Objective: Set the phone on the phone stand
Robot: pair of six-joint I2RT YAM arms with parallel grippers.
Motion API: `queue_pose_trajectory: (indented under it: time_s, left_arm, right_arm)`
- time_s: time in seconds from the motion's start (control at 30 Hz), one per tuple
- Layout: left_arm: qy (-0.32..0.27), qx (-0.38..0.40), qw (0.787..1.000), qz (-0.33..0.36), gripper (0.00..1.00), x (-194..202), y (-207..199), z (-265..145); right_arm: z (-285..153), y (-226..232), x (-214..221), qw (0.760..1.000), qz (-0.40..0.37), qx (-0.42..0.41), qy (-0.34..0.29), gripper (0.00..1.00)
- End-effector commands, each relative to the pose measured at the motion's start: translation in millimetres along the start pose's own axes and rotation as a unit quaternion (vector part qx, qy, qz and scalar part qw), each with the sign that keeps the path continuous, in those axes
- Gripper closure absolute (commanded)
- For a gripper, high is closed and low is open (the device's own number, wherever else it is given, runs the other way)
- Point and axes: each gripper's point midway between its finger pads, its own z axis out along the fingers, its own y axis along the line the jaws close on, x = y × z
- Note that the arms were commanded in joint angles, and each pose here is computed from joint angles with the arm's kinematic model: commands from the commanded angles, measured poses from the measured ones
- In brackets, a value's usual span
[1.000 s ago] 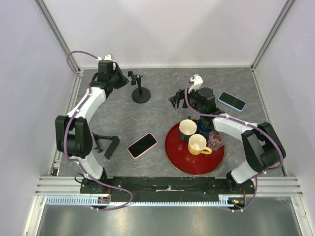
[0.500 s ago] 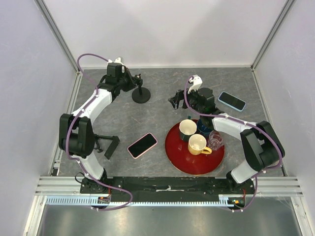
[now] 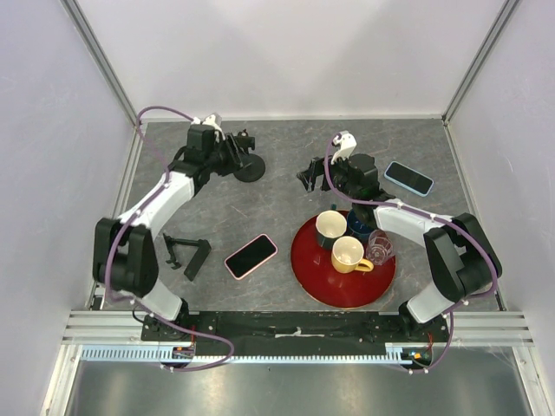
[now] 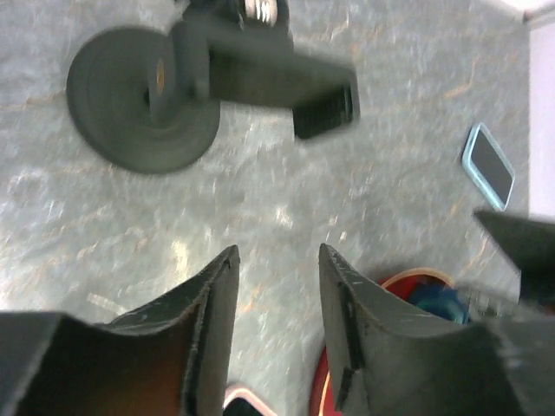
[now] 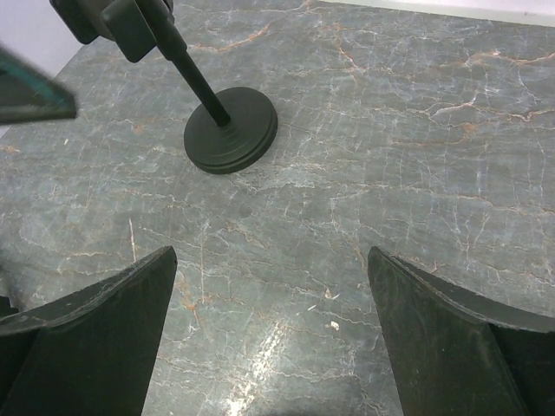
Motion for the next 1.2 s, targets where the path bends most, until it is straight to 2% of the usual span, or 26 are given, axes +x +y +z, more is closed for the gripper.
queue_pose_trajectory:
  time_s: [0.0, 0.07, 0.1, 0.13, 0.17, 0.2, 0.23, 0.27, 0.37, 0.47, 0.53, 0.57, 0.67, 0.8, 0.87, 0.97, 1.07, 1.17]
  left_arm:
    - [-0.014, 0.042, 0.997, 0.07, 0.45, 3, -18, -55]
    - [0.02, 0.042, 0.995, 0.09, 0.33, 22, -14, -74]
    - [0.033, 0.048, 0.991, 0.123, 0.29, 28, -13, -80]
    - [0.076, 0.046, 0.987, 0.132, 0.23, 48, -6, -88]
    - [0.108, 0.067, 0.981, 0.146, 0.12, 61, -10, -95]
    - [0.138, 0.063, 0.972, 0.177, 0.09, 74, -3, -99]
    - [0.156, 0.056, 0.967, 0.193, 0.08, 78, 0, -103]
    - [0.203, 0.034, 0.955, 0.211, 0.07, 100, 10, -110]
    - [0.244, -0.018, 0.926, 0.287, 0.05, 130, 28, -116]
    - [0.271, 0.019, 0.905, 0.326, 0.02, 161, 15, -124]
    - [0.299, 0.022, 0.884, 0.358, 0.0, 184, 21, -128]
    - [0.312, 0.034, 0.864, 0.394, 0.0, 198, 19, -130]
    - [0.338, 0.031, 0.828, 0.445, 0.0, 221, 27, -132]
    - [0.378, 0.031, 0.809, 0.449, 0.0, 232, 30, -118]
    - [0.419, 0.02, 0.791, 0.444, 0.01, 245, 40, -111]
    - [0.453, 0.016, 0.775, 0.44, 0.02, 254, 44, -97]
    - [0.453, -0.016, 0.769, 0.45, 0.03, 250, 50, -81]
    - [0.435, -0.032, 0.777, 0.455, 0.03, 239, 47, -71]
  right_arm:
    - [5, 7, -22, 1.0, -0.009, -0.014, -0.021, 0.02]
    - [6, 6, -23, 1.0, -0.009, -0.01, -0.018, 0.02]
    - [6, 5, -23, 1.0, -0.008, -0.007, -0.014, 0.02]
    - [6, 5, -22, 1.0, -0.008, -0.007, -0.011, 0.02]
    - [6, 5, -22, 1.0, -0.008, -0.006, -0.009, 0.02]
    - [6, 5, -21, 1.0, -0.008, -0.006, -0.008, 0.02]
    - [5, 5, -21, 1.0, -0.009, -0.006, -0.007, 0.02]
    - [5, 5, -19, 1.0, -0.008, -0.005, -0.006, 0.02]
    - [2, 3, -14, 1.0, -0.014, -0.002, 0.002, 0.02]
    - [-2, 1, -10, 1.0, -0.021, 0.001, 0.005, 0.02]
    - [-5, 2, -12, 1.0, -0.024, 0.0, 0.002, 0.02]
    - [-7, 2, -9, 1.0, -0.025, 0.0, 0.003, 0.02]
    - [-11, 7, -13, 1.0, -0.027, -0.012, -0.008, 0.02]
    - [-20, 11, -25, 0.999, -0.035, -0.019, -0.033, 0.02]
    - [-24, 8, -25, 0.999, -0.037, -0.014, -0.038, 0.02]
    - [-29, 6, -31, 0.998, -0.035, -0.012, -0.049, 0.02]
    - [-31, 3, -32, 0.998, -0.032, -0.013, -0.053, 0.02]
    - [-32, 1, -32, 0.998, -0.033, -0.011, -0.055, 0.02]
